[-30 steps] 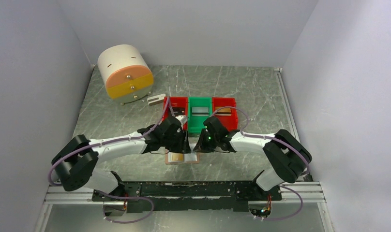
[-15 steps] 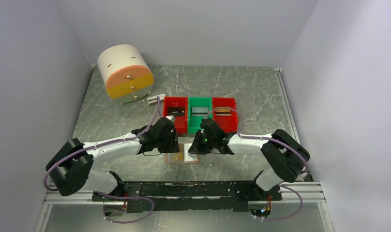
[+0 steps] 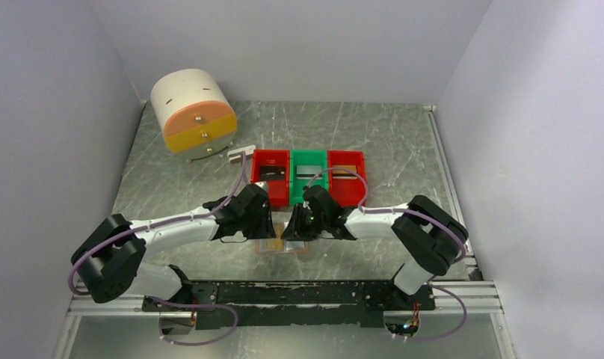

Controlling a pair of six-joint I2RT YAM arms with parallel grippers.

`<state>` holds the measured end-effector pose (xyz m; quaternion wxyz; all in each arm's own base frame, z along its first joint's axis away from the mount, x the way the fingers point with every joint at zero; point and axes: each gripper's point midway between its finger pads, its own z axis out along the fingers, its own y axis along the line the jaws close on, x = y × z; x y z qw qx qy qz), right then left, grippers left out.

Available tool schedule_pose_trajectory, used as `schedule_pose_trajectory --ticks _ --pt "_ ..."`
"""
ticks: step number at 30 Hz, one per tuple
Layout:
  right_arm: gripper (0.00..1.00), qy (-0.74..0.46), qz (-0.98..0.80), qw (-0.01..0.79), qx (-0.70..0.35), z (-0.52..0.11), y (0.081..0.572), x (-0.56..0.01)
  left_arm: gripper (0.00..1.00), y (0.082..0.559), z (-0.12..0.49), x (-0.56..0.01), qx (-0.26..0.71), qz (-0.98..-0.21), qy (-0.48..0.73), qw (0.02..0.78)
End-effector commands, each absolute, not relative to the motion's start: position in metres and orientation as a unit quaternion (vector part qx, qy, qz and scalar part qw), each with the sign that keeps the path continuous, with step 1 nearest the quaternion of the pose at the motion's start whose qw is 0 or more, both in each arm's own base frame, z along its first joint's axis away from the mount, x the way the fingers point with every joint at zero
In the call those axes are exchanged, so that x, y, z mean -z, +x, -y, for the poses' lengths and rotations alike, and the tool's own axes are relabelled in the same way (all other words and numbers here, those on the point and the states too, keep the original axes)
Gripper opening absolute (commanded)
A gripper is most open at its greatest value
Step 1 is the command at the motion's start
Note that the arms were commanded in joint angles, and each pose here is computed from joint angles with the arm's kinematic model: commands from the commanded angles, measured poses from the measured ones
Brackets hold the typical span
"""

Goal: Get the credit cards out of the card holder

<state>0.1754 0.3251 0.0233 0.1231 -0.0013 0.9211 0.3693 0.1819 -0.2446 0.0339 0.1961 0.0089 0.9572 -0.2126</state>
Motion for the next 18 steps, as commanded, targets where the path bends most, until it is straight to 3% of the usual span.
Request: schedule_pose_trajectory --ticks 1,4,8,18 --pt "0.29 0.005 -0.914 0.118 -0.388 -0.337 0.178 -0.027 0.39 0.174 0.229 -0.025 0.188 -0.964 0.006 0.187" --pt "0.29 0.016 -0.917 0.112 -0.384 -0.337 0.178 -0.020 0.46 0.175 0.228 -0.025 0.187 -0.964 0.009 0.191" --pt "0.28 0.019 -0.921 0.109 -0.375 -0.335 0.177 -0.013 0.47 0.176 0.227 -0.025 0.179 -0.965 0.007 0.190" --pt "0.25 0.029 -0.913 0.108 -0.392 -0.338 0.177 -0.018 0.32 0.169 0.222 -0.013 0.170 -0.970 0.008 0.174"
